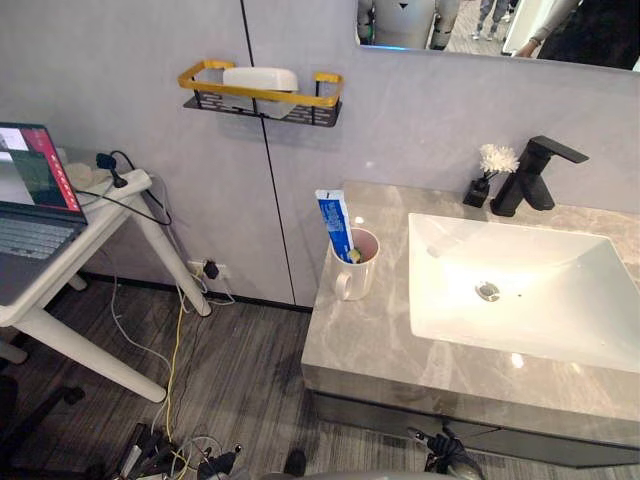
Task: Organize washtable
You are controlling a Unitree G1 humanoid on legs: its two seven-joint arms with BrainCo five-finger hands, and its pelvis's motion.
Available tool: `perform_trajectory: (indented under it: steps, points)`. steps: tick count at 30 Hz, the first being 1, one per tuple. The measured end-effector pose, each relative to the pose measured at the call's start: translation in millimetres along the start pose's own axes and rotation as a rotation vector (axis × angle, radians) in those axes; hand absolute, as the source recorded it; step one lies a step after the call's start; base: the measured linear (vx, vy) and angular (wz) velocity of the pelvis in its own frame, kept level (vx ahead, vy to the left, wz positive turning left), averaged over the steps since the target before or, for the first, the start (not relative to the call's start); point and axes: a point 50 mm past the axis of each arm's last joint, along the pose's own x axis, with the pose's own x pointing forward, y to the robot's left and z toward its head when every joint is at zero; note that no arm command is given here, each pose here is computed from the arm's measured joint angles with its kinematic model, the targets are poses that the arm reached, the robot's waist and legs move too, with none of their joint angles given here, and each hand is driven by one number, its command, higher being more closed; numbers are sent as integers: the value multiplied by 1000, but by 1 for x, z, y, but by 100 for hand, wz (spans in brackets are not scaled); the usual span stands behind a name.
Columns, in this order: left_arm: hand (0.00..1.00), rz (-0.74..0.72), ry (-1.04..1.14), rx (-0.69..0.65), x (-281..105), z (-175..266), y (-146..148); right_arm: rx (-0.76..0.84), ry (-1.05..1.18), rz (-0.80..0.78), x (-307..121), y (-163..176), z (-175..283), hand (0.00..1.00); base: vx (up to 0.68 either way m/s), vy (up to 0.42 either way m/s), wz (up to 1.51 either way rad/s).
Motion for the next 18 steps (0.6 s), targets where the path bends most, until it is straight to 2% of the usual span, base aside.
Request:
perform_trajectory:
  steps: [9, 12, 15, 18]
  points:
    - [100, 4, -13, -12, 0, 2, -1, -98, 37, 25, 0, 3, -10, 0, 30, -26, 26]
    - [100, 2, -69, -24, 0, 15, -5, -125, 35, 35, -1, 4, -10, 0, 3, -32, 31]
    - [100, -18, -298, -76, -10, 65, -10, -142, 43, 34, -2, 2, -14, 0, 12, -31, 30]
    - [100, -79, -625, -170, -43, 133, -16, -176, 48, 32, -2, -1, -17, 0, 20, -34, 24]
